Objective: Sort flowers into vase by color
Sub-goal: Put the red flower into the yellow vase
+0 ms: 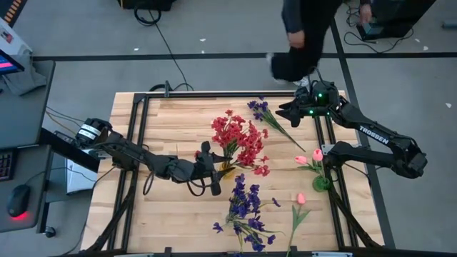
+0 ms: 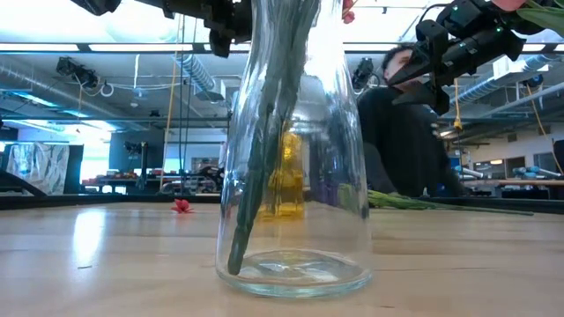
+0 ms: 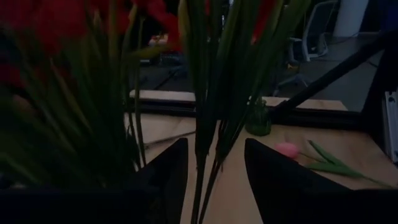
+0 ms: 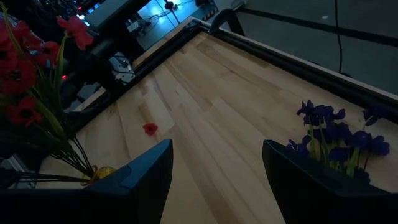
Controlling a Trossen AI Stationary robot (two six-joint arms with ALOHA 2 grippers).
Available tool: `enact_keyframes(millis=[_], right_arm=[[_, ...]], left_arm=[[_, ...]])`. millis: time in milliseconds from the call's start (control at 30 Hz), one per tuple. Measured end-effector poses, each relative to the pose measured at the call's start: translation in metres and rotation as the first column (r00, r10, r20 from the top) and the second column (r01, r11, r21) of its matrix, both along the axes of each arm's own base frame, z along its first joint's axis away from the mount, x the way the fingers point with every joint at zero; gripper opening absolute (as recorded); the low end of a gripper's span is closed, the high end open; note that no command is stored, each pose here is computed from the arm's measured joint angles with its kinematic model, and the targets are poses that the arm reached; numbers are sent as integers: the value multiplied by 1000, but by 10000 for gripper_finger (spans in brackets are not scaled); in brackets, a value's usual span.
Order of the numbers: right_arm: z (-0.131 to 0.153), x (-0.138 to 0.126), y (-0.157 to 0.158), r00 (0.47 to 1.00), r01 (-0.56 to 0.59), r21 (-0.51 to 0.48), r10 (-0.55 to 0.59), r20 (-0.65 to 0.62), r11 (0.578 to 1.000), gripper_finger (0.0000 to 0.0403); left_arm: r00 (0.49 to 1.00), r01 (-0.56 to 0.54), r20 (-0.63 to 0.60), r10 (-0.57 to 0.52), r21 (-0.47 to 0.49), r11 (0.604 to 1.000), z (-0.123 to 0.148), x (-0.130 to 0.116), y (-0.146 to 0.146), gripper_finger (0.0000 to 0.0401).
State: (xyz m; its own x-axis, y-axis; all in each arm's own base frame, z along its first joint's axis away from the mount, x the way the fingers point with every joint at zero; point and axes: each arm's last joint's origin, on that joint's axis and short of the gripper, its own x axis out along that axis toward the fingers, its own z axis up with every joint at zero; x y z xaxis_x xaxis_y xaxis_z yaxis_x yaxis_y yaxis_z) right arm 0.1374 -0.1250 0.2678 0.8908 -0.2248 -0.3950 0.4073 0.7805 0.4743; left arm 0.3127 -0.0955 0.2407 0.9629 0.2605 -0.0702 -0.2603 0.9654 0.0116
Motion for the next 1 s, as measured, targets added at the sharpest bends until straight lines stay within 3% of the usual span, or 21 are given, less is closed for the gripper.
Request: enact_keyframes(millis=[400, 700, 867, 1000], right_arm=[[0, 0, 0, 1000, 6, 17, -6, 6, 1000, 256], [0, 0, 0, 1000, 9, 23, -9, 7, 1000, 256], [0, 0, 0, 1000, 3, 24, -4, 10, 1000, 256], [2, 3, 4, 997, -59, 82, 55, 51, 995, 253]], left_arm=[[999, -15, -28, 17, 62, 998, 5, 7, 14, 162], [999, 48, -22, -47, 50, 998, 5, 11, 22, 162], [996, 87, -20, -86, 12, 996, 5, 9, 15, 163], [992, 113, -44, -118, -101, 988, -1, 5, 1, 163]])
